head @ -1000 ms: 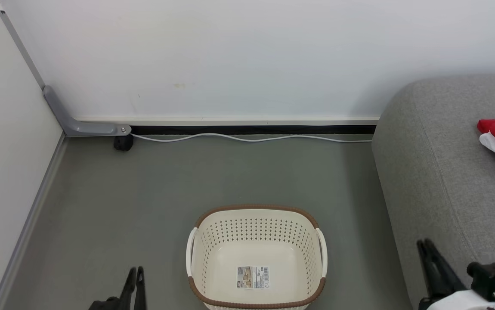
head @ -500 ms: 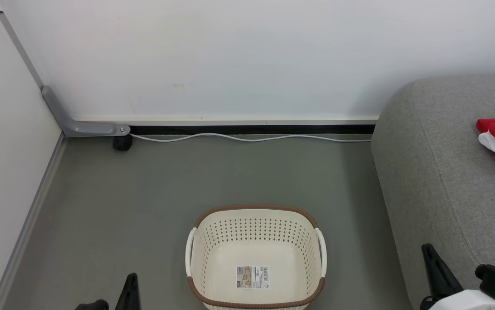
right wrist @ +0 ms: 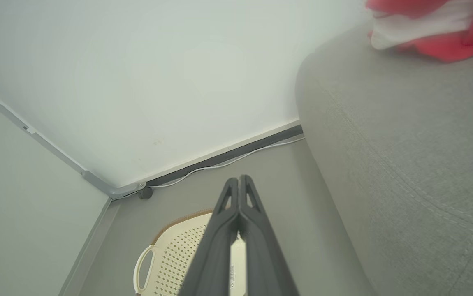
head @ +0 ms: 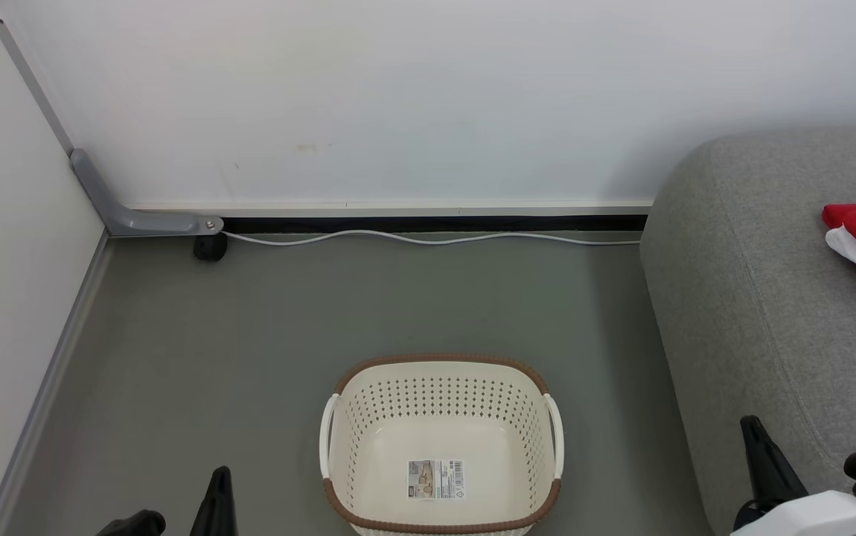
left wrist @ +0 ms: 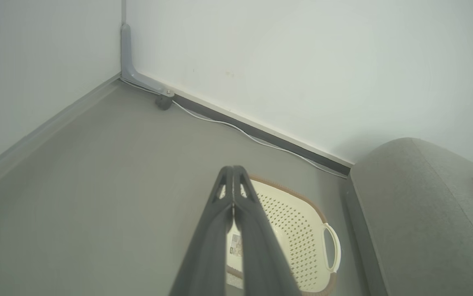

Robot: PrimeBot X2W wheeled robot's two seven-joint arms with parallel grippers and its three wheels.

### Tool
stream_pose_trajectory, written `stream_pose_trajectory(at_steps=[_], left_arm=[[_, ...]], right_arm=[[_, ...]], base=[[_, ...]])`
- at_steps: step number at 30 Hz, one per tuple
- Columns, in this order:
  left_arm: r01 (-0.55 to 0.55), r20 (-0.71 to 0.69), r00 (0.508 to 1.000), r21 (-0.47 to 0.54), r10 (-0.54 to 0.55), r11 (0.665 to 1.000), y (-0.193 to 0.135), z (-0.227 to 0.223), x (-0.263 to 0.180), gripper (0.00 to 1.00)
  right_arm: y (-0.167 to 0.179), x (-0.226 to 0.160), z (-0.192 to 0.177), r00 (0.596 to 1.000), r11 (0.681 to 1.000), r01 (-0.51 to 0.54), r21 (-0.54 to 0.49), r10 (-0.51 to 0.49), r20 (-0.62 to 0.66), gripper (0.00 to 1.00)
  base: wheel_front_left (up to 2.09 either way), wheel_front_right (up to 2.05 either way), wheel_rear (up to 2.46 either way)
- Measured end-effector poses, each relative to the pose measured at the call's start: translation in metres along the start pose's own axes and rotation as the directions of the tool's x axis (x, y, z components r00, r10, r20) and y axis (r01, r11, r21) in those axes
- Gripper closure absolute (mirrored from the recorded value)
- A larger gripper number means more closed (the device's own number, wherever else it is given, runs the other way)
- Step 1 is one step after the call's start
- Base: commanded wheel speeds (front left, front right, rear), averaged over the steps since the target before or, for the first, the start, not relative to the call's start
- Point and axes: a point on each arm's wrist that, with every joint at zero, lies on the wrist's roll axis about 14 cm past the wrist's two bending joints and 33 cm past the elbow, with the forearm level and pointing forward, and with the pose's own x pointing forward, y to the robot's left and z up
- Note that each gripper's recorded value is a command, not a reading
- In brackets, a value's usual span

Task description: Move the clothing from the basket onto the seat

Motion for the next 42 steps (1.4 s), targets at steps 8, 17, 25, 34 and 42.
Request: stream_pose_trajectory(at_steps=[8, 17, 25, 34, 42], left_arm=[[-0.011, -0.022, 1.0, -0.09, 0.009, 0.996, 0.003, -0.001, 0.002, 1.0], [-0.004, -0.032, 0.999, -0.196, -0.003, 0.981, 0.001, 0.002, 0.006, 1.0], [0.005, -0.03, 0.999, -0.284, -0.014, 0.959, -0.001, 0.008, 0.011, 1.0], [0.003, -0.049, 0.999, -0.384, -0.024, 0.923, 0.0, 0.008, 0.013, 1.0], [0.024, -0.039, 0.998, -0.467, -0.048, 0.884, -0.004, 0.015, 0.018, 1.0]], right_arm=[[-0.004, 0.0, 0.001, 1.0, 0.995, 0.026, 0.093, -0.026, 0.0, 1.0], [-0.007, 0.001, 0.004, 0.999, 0.979, 0.045, 0.196, -0.047, 0.003, 1.0], [-0.007, 0.003, 0.009, 0.998, 0.959, 0.05, 0.278, -0.056, 0.016, 1.0], [-0.008, 0.005, 0.015, 0.997, 0.926, 0.052, 0.375, -0.067, 0.026, 1.0], [-0.009, 0.005, 0.017, 0.997, 0.886, 0.054, 0.461, -0.077, 0.031, 1.0]], base=[[0.0, 0.0, 0.0], [0.0, 0.0, 0.0], [0.0, 0.0, 0.0], [0.0, 0.0, 0.0], [0.0, 0.0, 0.0]])
